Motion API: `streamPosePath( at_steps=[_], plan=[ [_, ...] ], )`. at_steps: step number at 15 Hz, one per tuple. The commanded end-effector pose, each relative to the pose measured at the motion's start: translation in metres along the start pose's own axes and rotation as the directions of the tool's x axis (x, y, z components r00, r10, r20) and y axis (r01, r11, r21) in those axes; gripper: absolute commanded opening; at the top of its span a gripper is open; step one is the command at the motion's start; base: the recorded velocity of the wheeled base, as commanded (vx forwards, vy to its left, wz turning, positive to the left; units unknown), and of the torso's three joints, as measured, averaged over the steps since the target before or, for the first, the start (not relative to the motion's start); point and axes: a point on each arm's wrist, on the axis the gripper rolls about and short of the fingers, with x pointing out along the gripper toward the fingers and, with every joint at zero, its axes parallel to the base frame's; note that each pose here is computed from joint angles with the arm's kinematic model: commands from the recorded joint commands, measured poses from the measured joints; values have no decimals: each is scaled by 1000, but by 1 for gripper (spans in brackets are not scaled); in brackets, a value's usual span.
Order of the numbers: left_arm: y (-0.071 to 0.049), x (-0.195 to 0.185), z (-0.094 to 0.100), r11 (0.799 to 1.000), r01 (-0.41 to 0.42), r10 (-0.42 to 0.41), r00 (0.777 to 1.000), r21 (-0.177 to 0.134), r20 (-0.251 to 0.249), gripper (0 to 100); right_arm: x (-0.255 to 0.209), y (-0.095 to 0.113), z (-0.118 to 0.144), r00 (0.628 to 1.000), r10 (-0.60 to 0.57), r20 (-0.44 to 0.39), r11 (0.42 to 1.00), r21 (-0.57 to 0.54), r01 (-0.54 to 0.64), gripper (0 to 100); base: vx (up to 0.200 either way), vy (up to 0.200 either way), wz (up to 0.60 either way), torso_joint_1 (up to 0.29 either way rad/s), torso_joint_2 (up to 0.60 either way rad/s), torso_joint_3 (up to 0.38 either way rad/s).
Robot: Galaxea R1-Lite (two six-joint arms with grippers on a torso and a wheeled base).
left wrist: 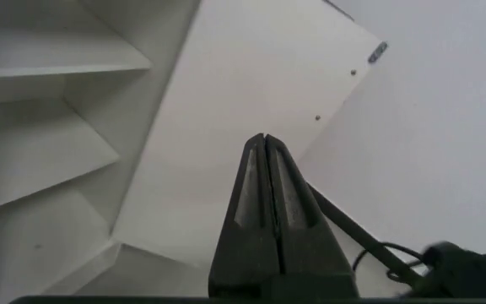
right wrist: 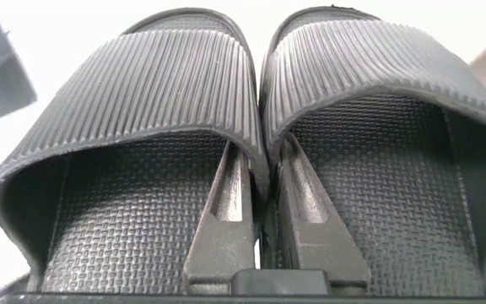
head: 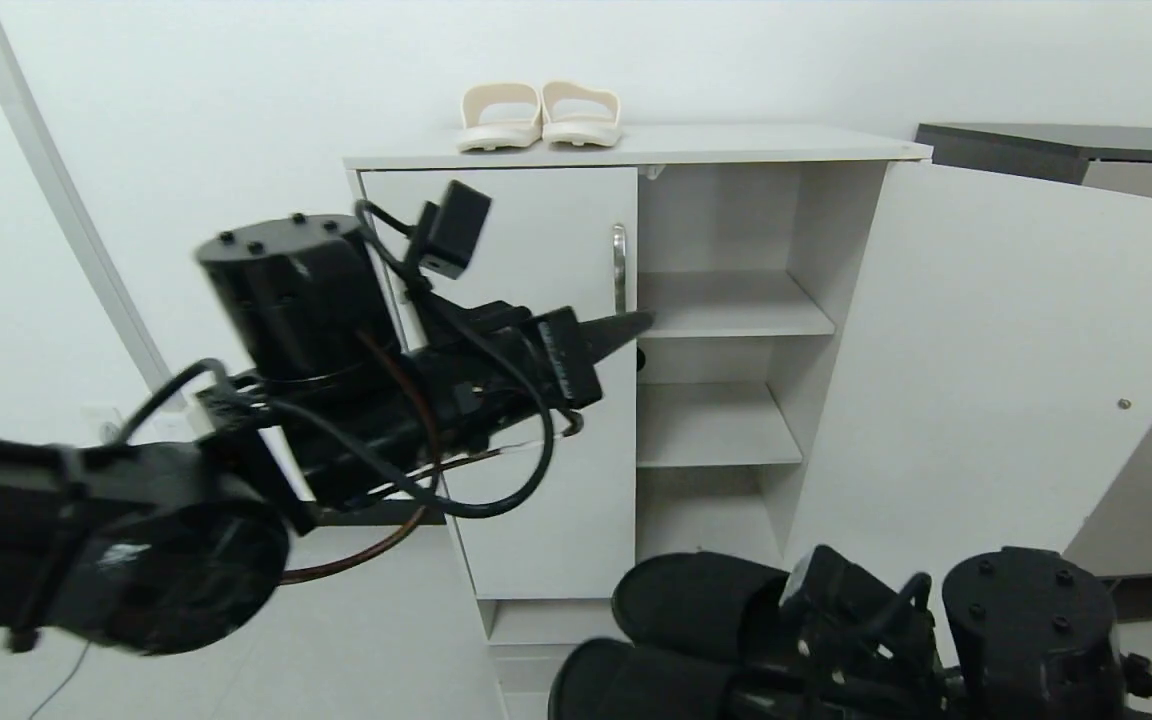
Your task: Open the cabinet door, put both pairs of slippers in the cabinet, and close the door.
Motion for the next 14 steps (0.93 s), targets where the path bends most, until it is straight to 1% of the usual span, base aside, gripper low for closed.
streamPosePath(
  at_steps=[1, 2, 3, 4, 5, 6, 7, 8, 9, 10, 11, 12, 13, 14],
  plan=[
    [-21, -105, 25, 981, -193, 192, 978, 12, 80, 0, 25, -9, 11, 993, -115, 15, 991, 76, 114, 0, 0, 0, 0, 0, 0, 0],
    [-27, -126, 23, 972, -234, 232, 969, 12, 78, 0, 30, -13, 13, 987, -157, 18, 983, 95, 155, 0, 0, 0, 0, 0, 0, 0],
    [-39, -167, 20, 952, -303, 299, 950, 33, 92, 0, 41, -17, 13, 973, -229, 8, 966, 130, 226, 0, 0, 0, 0, 0, 0, 0],
    [-47, -187, 18, 941, -335, 328, 938, 51, 111, 0, 48, -19, 13, 962, -272, 4, 953, 141, 268, 0, 0, 0, 0, 0, 0, 0],
    [-62, -226, 10, 900, -427, 411, 898, 91, 154, 0, 62, -26, 14, 926, -378, 1, 915, 152, 374, 0, 0, 0, 0, 0, 0, 0],
    [-72, -252, 3, 862, -500, 480, 858, 86, 182, 0, 70, -30, 17, 898, -439, 6, 887, 161, 433, 0, 0, 0, 0, 0, 0, 0],
    [-79, -274, -7, 809, -583, 559, 802, 71, 211, 0, 74, -34, 21, 881, -473, 17, 868, 183, 462, 0, 0, 0, 0, 0, 0, 0],
    [-85, -292, -18, 748, -662, 634, 736, 54, 235, 0, 77, -40, 23, 868, -496, 21, 852, 206, 482, 0, 0, 0, 0, 0, 0, 0],
    [-91, -306, -33, 700, -713, 684, 686, 44, 248, 0, 80, -49, 22, 851, -525, 14, 833, 214, 510, 0, 0, 0, 0, 0, 0, 0],
    [-93, -315, -47, 651, -758, 724, 638, 45, 263, 0, 84, -54, 18, 835, -549, -5, 816, 214, 538, 0, 0, 0, 0, 0, 0, 0],
    [-93, -321, -61, 573, -817, 776, 565, 59, 282, 0, 86, -56, 15, 826, -564, -15, 805, 212, 554, 0, 0, 0, 0, 0, 0, 0],
    [-90, -323, -74, 495, -866, 816, 493, 77, 301, 0, 88, -56, 13, 825, -565, -22, 804, 209, 556, 0, 0, 0, 0, 0, 0, 0],
    [-88, -326, -85, 454, -886, 832, 458, 90, 313, 0, 88, -55, 13, 826, -564, -22, 805, 208, 555, 0, 0, 0, 0, 0, 0, 0],
    [-86, -327, -91, 447, -889, 835, 454, 96, 311, 0, 88, -55, 13, 826, -563, -21, 806, 207, 554, 0, 0, 0, 0, 0, 0, 0]
  ],
)
